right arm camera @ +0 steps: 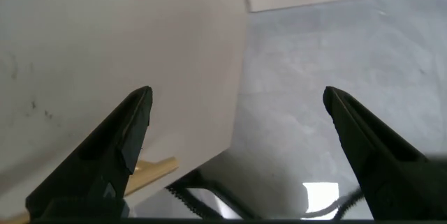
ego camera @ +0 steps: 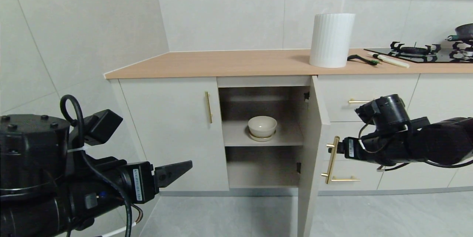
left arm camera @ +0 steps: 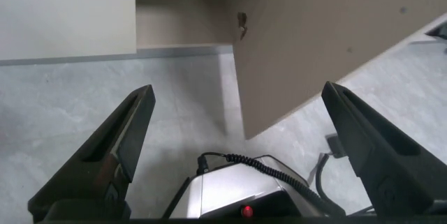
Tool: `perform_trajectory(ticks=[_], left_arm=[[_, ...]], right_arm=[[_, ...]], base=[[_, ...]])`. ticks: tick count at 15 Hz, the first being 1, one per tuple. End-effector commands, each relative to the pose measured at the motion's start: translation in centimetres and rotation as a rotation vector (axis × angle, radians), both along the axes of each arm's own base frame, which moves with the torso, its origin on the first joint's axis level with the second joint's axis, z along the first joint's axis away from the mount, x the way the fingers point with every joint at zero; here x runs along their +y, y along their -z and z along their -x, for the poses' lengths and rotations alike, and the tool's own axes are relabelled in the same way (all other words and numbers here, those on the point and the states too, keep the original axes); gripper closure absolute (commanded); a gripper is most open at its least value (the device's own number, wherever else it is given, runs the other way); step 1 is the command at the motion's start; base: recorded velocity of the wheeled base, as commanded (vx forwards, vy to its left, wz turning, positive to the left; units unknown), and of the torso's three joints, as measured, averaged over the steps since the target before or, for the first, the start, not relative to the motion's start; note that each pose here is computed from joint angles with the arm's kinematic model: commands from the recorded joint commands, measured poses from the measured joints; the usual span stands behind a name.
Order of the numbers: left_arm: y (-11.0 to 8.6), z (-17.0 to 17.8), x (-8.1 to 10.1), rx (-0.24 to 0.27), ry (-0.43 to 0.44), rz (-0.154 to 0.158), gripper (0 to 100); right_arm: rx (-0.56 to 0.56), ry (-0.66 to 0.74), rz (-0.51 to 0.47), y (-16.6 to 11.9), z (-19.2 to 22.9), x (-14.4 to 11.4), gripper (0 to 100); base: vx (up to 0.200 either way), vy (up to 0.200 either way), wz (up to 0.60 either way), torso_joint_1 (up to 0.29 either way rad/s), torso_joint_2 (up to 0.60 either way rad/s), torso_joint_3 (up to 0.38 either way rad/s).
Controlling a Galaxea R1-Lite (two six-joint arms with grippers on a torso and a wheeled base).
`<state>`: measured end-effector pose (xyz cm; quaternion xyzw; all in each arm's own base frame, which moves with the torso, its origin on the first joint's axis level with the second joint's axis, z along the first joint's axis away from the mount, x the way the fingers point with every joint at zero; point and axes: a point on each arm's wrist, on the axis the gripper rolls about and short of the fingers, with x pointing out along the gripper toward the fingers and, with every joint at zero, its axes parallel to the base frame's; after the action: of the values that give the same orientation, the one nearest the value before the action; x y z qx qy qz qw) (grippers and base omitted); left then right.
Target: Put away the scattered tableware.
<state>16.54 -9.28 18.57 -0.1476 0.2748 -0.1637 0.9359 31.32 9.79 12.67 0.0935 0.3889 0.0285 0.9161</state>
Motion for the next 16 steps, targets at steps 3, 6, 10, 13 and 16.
perform_trajectory(ticks=[3,6,10,13,16], left_arm=[[0.4,-0.4,-0.2,0.018,-0.003,-0.009,0],[0.7,-0.8,-0.4,0.034,-0.009,-0.015,0],[0.6,-0.8,-0.4,0.034,-0.013,-0.004,0],[0.9,-1.0,-0.5,0.048,-0.013,-0.011,0],[1.0,-1.0,-0.5,0.049,-0.013,-0.012,0]], right_arm=[[0.021,-0.108,-0.031,1.5,-2.2,3.5,0],[0.009,-0.177,-0.081,1.2,-2.9,4.9,0],[0.018,-0.181,-0.086,1.8,-3.6,5.6,0],[0.043,-0.198,-0.077,2.9,-3.7,6.4,0],[0.017,-0.199,-0.09,3.4,-4.3,6.8,0]], base=[[0.0,0.0,0.0,0.0,0.0,0.0],[0.0,0.0,0.0,0.0,0.0,0.0],[0.0,0.0,0.0,0.0,0.0,0.0],[0.0,0.0,0.0,0.0,0.0,0.0],[0.0,0.0,0.0,0.0,0.0,0.0]])
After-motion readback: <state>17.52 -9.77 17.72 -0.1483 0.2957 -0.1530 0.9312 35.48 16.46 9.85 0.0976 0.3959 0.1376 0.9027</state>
